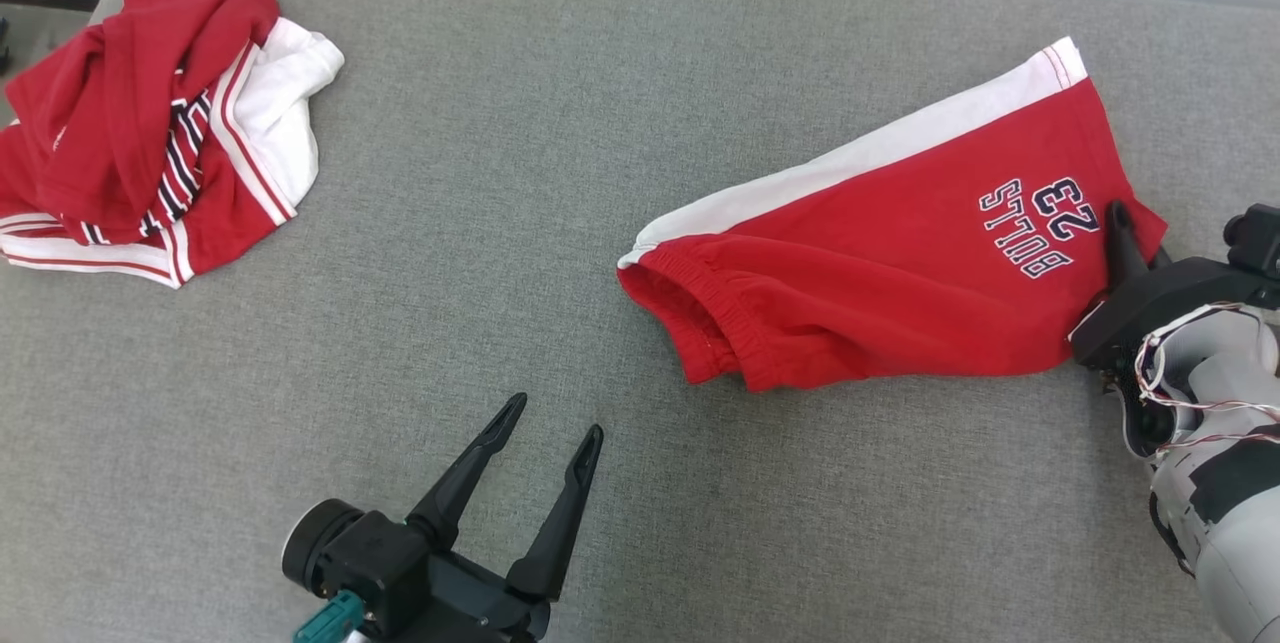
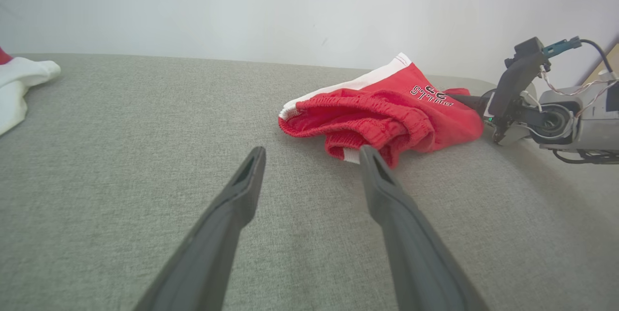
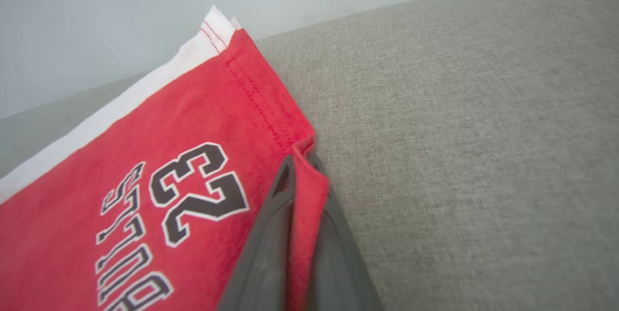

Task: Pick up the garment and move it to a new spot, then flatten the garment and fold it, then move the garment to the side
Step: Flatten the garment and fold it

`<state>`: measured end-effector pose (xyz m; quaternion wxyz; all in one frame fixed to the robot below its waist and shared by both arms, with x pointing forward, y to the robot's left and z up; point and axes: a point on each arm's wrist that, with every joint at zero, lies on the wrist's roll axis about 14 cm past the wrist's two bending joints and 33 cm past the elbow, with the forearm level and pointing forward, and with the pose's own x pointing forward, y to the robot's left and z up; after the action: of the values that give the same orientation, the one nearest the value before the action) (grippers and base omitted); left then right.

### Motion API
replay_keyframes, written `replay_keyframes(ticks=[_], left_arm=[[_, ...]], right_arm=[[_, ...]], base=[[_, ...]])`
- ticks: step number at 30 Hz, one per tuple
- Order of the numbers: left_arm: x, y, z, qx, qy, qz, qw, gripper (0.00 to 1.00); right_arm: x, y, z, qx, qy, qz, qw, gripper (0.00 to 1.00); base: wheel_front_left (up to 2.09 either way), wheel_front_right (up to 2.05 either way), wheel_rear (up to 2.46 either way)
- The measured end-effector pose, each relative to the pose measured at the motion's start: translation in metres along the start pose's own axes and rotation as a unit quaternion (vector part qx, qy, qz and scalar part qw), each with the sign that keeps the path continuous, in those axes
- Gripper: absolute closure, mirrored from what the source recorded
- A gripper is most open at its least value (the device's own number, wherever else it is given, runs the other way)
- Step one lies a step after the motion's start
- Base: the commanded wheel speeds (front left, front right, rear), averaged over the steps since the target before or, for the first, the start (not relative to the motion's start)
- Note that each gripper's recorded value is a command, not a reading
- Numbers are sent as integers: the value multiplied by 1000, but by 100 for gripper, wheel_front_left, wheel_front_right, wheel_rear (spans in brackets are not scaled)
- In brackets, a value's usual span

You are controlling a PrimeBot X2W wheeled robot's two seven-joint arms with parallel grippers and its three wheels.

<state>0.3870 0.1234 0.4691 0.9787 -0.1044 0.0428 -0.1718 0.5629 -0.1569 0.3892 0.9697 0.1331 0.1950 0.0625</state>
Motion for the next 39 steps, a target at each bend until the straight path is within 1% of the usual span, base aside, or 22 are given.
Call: replay_keyframes(ticks=[10,14,16,24,33,35,39], left_arm=[[3,-4,4,4,-6,-4,1000,0],[5,-11,7,3,-13,-13,1000,0],[6,-14,8,5,-14,-17,1000,0],[12,-30,10,1,-21,-37,999,0],[15,-46,14,-3,-28,-57,998,0],[15,-49,14,-4,-30,-61,998,0],[15,-52,17,-4,-34,-66,997,0]], right_arm=[[-9,-6,14,3,-30,-3,1000,100],[-21,-16,39,7,-73,-5,997,100],[-29,-22,45,7,-87,-8,996,100],[-70,-56,45,10,-115,-45,992,100],[-116,-98,25,34,-117,-107,987,100],[-121,-100,25,32,-119,-110,986,100],[-121,-86,36,32,-139,-93,985,100]], base=[[0,0,0],[0,0,0],[0,0,0],[0,0,0],[0,0,0],[0,0,0],[0,0,0]])
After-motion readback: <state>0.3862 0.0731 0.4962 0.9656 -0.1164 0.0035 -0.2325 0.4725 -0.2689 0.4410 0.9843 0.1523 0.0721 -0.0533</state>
